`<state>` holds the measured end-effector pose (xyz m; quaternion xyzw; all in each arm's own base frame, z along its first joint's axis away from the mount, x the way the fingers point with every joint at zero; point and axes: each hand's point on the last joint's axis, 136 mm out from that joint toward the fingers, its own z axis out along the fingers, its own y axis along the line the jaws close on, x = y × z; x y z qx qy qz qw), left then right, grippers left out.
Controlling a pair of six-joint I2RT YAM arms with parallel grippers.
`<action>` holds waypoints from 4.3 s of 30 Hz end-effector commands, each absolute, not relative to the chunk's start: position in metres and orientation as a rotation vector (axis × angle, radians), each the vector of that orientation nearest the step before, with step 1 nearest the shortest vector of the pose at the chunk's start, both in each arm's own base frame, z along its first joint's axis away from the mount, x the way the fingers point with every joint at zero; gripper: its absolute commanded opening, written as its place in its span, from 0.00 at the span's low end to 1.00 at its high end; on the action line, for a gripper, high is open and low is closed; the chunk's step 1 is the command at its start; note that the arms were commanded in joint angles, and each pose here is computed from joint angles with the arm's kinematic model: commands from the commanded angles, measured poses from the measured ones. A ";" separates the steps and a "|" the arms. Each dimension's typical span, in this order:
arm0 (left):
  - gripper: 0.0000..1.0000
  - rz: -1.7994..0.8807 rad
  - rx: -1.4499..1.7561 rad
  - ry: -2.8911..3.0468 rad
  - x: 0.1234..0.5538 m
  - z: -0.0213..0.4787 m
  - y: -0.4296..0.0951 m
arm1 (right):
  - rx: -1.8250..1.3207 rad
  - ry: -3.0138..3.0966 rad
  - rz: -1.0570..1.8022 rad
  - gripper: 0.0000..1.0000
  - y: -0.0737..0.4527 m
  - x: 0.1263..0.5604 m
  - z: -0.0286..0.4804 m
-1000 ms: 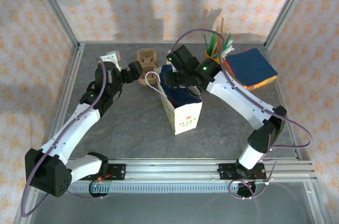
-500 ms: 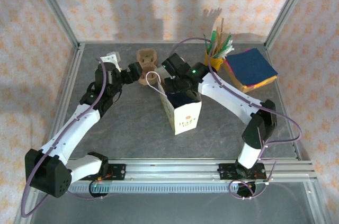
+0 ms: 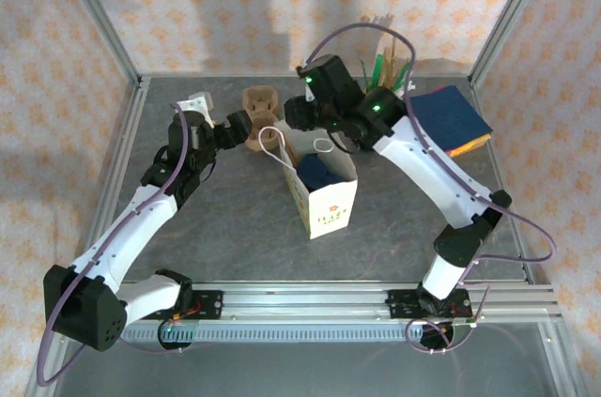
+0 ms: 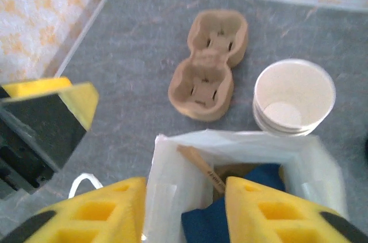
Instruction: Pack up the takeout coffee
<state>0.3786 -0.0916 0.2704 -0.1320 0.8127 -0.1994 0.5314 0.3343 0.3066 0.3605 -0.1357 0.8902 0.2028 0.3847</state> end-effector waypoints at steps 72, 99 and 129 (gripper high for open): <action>0.95 -0.321 -0.344 1.952 0.381 0.268 -0.068 | 0.921 2.479 -0.015 0.90 -0.117 0.524 0.076; 0.96 -0.338 -0.349 1.962 0.379 0.263 -0.070 | 0.818 2.400 0.015 0.36 -0.107 0.520 0.109; 0.96 -0.359 -0.340 1.925 0.370 0.278 -0.069 | 0.345 1.890 0.653 0.00 0.000 0.420 0.400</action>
